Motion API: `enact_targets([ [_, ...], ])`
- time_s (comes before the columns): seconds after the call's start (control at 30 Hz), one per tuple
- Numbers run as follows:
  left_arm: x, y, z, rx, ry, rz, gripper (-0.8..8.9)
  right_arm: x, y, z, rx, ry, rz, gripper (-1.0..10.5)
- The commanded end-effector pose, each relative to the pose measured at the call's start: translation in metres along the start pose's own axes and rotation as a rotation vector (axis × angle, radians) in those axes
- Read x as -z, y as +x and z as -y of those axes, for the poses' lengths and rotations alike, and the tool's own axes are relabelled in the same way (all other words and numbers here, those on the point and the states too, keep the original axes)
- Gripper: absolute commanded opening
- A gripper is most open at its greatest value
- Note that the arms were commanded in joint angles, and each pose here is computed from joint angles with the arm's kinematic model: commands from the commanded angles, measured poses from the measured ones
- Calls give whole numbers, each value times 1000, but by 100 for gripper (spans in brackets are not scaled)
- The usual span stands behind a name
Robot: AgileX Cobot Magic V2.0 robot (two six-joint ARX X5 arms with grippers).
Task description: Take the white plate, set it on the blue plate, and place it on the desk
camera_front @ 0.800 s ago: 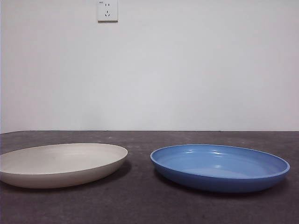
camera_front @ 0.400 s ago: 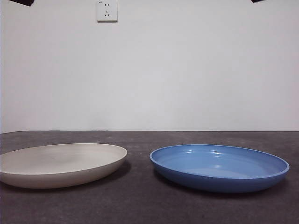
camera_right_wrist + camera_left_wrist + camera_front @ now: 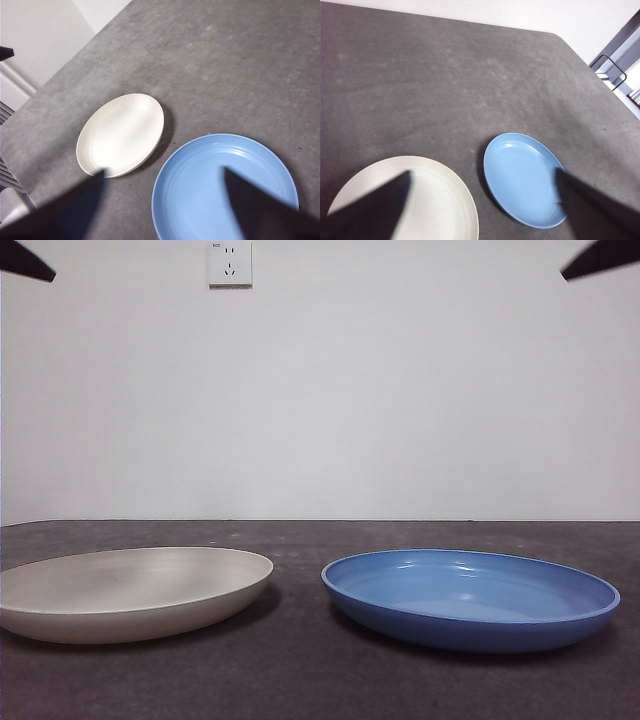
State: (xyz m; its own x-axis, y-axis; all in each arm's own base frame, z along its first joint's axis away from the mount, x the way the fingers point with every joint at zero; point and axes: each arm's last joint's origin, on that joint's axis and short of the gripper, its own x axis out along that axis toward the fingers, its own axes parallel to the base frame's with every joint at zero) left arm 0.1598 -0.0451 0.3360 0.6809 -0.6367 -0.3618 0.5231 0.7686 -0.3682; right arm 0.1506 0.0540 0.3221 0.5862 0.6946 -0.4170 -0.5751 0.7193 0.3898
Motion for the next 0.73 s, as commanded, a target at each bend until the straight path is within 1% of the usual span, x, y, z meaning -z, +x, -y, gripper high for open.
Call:
enact_targets([
  [0.03,-8,-2,4,12,35,28,572,-5,-1,-2,-9,-22,11,626],
  [0.3,-5,-3,4,8,-8,-1,558,-5,-1,-2,-10,-18,10,625],
  [0.4,-6,-5,0,-22,-39,-18,558,-4,-1,-3,-36,-8,3,626],
  [0.57,-5,-2,-19,-103,-118,-62,558,-4,-1,-5,-93,0,-10,625],
  [0.67,-1,8,-35,-141,-185,-126,558,-3,-1,-5,-113,14,-13,625],
  [0.73,1,16,-46,-143,-218,-173,558,-3,-1,-6,-132,14,-17,625],
])
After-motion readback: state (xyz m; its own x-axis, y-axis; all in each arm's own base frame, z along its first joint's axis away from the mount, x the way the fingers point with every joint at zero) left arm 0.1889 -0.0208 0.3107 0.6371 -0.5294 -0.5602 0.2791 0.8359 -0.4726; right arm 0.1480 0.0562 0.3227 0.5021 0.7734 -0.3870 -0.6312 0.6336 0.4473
